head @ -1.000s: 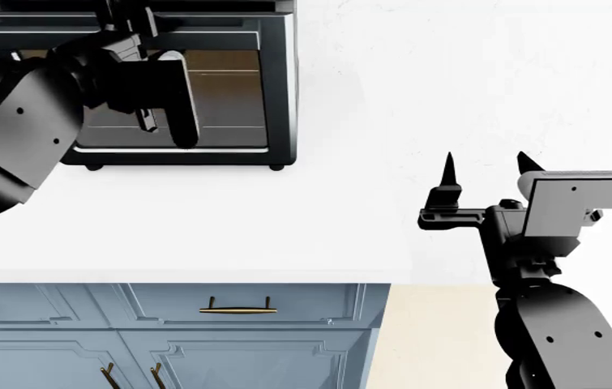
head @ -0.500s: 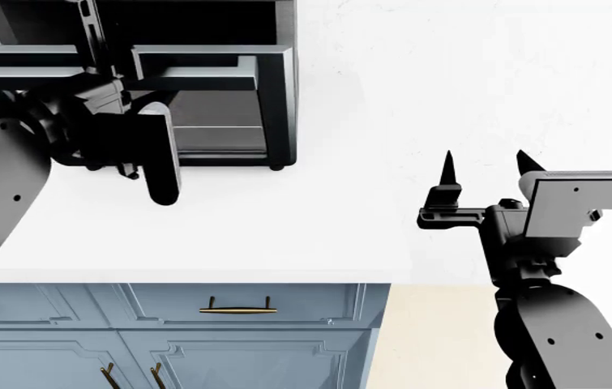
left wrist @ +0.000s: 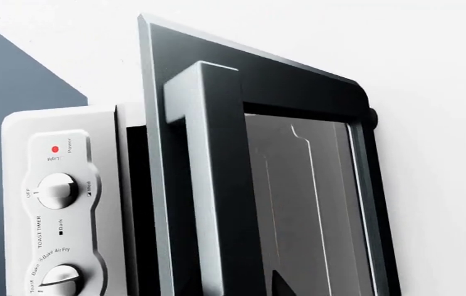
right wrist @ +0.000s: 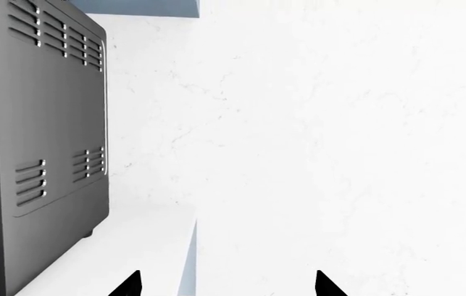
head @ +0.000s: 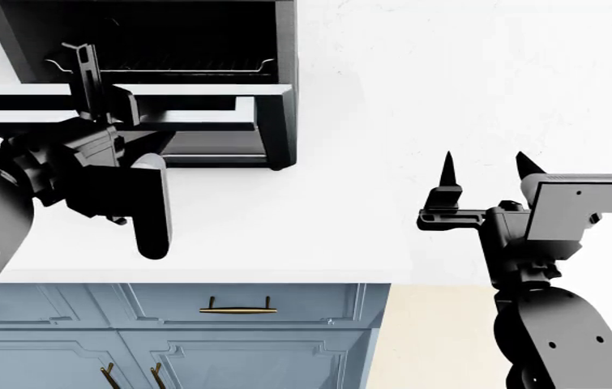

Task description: Open the toaster oven door.

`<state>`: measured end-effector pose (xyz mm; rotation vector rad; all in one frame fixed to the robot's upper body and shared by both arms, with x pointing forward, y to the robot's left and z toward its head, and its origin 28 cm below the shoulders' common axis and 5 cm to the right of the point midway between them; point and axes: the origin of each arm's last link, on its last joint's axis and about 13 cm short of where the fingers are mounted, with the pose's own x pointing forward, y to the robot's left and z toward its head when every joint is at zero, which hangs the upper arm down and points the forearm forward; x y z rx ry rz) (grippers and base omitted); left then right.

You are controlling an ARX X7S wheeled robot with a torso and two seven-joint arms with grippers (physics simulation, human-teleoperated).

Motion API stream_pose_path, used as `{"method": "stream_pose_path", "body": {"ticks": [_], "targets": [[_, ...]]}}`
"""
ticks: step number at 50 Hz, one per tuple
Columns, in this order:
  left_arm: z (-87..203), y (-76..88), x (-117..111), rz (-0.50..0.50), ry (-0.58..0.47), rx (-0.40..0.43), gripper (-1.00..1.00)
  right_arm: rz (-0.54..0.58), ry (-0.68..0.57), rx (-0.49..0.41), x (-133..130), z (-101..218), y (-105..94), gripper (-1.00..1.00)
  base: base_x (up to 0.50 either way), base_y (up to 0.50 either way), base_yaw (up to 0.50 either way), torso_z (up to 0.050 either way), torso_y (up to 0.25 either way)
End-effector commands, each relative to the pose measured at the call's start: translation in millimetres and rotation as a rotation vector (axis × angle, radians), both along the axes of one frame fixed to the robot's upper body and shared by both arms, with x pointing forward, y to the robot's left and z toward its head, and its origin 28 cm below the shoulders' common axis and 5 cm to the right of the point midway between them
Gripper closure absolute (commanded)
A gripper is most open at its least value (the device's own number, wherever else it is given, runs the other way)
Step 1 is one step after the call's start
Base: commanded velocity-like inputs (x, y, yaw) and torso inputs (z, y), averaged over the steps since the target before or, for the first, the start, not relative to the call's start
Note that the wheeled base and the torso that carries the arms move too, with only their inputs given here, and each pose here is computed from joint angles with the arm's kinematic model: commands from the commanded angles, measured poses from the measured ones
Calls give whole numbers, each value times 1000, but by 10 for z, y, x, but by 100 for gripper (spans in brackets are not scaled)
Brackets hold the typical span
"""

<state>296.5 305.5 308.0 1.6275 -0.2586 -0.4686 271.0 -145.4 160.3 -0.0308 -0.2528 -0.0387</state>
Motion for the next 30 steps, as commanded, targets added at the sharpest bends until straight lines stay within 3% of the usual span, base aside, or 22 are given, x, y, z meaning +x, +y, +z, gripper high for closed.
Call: {"method": "stream_pose_path", "body": {"ticks": [1, 30], "targets": [[-444, -103, -120, -45, 276, -2, 100, 6, -5, 6, -4, 1, 7, -100, 0, 0, -4, 0, 0], [-741, -110, -405, -43, 407, 3, 100, 2, -3, 20, -27, -46, -6, -100, 2, -1, -3, 0, 0]]}}
